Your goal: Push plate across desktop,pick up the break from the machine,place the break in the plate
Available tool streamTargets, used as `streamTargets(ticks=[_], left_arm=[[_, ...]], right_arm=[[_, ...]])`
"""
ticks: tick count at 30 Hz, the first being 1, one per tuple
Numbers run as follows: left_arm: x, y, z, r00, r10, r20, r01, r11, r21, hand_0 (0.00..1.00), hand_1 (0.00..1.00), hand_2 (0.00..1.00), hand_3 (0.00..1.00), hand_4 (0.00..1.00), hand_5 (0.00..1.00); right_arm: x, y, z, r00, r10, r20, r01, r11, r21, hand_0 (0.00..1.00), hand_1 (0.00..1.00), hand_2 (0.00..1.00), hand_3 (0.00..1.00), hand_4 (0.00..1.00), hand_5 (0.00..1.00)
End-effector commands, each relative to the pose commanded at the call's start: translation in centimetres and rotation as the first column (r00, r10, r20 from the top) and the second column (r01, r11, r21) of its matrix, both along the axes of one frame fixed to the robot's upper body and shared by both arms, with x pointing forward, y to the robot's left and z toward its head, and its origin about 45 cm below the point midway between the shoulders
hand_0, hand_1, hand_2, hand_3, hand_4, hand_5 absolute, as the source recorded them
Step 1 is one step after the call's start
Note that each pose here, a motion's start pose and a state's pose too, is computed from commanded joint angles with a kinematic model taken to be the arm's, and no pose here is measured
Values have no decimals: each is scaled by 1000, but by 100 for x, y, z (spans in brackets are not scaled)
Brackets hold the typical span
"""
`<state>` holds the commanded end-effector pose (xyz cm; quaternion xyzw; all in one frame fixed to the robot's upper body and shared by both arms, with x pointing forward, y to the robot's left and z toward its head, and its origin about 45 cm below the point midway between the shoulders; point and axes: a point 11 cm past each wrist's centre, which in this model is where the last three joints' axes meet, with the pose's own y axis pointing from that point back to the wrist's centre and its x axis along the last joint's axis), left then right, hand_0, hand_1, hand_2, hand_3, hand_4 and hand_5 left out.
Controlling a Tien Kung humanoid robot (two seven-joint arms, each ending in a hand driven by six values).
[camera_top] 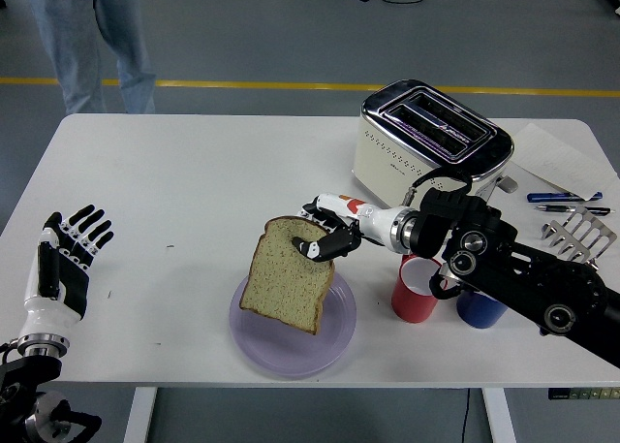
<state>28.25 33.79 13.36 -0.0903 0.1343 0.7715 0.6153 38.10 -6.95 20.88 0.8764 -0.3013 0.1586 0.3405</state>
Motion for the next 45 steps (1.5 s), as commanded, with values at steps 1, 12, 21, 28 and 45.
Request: streamTargets(ticks=[1, 12, 21, 28, 45], left_arm=[[2, -2, 0, 1000, 0, 0, 0, 1000, 0, 757, 729, 750, 656, 540, 998], [19, -10, 8, 1000, 0, 4, 0, 1000, -1, 769, 746, 761, 662, 521, 998], [37, -59, 5, 1000, -11, 6, 11, 1000, -3, 772, 753, 763, 666, 523, 998], [50, -56, 33, 1000, 16, 25, -16, 1000, -7, 774, 744, 761, 654, 517, 998], [54, 1, 74, 997, 60, 50, -59, 998, -9, 743, 693, 739, 617, 507, 998]], right_arm=[[-6, 10, -30, 1000, 1, -4, -1, 1000, -5, 148, 191, 307, 365, 204, 2], [-3, -3, -384, 999, -42, -34, 41, 999, -31, 280, 271, 369, 381, 213, 2], [14, -24, -521, 998, -51, -46, 51, 999, 6, 355, 331, 405, 417, 241, 2], [49, -46, -562, 1000, -1, 15, 1, 1000, -19, 378, 455, 518, 534, 378, 250], [164, -129, -576, 977, 104, 185, -81, 989, -127, 795, 803, 864, 937, 741, 489]])
